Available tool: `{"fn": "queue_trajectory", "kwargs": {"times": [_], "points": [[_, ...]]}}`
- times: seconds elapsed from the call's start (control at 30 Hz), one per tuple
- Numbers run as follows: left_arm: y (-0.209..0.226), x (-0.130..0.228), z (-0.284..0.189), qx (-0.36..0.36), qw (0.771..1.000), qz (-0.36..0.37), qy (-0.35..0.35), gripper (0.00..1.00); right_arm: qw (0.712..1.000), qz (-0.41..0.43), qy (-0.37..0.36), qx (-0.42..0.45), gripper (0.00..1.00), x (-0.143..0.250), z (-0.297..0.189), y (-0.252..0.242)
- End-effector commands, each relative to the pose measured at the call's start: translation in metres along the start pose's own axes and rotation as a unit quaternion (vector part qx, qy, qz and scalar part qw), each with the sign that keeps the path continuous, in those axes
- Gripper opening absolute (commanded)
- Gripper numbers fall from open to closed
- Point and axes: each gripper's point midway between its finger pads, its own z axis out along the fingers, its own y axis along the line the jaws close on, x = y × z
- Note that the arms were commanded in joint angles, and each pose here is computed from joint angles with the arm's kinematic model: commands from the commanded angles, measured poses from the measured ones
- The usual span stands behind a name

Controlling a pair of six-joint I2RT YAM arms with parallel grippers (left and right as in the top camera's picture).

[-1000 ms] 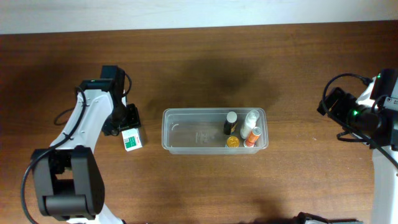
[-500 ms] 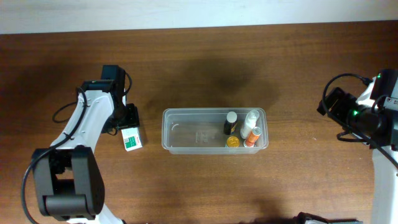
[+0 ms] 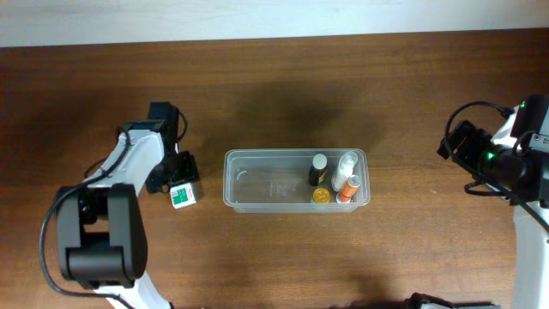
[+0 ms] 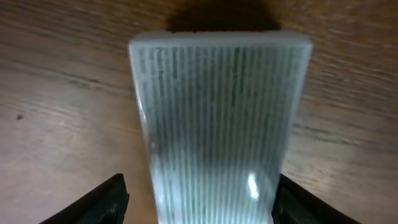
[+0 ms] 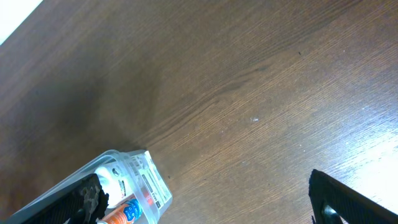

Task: Pack container
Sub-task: 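Move the left gripper to the Panadol box and grasp it, then carry the Panadol box into the container and lay it flat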

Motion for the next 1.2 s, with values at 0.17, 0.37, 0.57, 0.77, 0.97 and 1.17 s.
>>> {"fn": "queue_trajectory", "kwargs": {"times": [0.17,0.37,0.57,0.77,0.97,1.17], "points": [[-0.002,0.000,0.019,0.002,1.000,-0.008,0.015,0.51,1.000,0.004,-0.002,-0.002,0.98,-0.003,-0.001,0.001],[-0.003,-0.010,-0.001,0.004,1.000,0.025,0.005,0.45,1.000,0.004,-0.002,-0.002,0.98,-0.003,-0.001,0.001],[-0.013,-0.034,-0.071,0.028,0.992,0.116,-0.036,0.42,1.000,0.004,-0.002,-0.002,0.98,-0.003,-0.001,0.001],[-0.074,-0.033,-0.166,0.128,0.935,0.311,-0.111,0.39,1.000,0.004,-0.002,-0.002,0.98,-0.003,-0.001,0.001],[-0.139,0.002,-0.204,0.135,0.834,0.511,-0.161,0.34,1.000,0.004,-0.002,-0.002,0.98,-0.003,-0.001,0.001],[-0.189,0.046,-0.202,0.118,0.730,0.654,-0.161,0.34,1.000,0.004,-0.002,-0.002,0.98,-0.003,-0.001,0.001]]}}
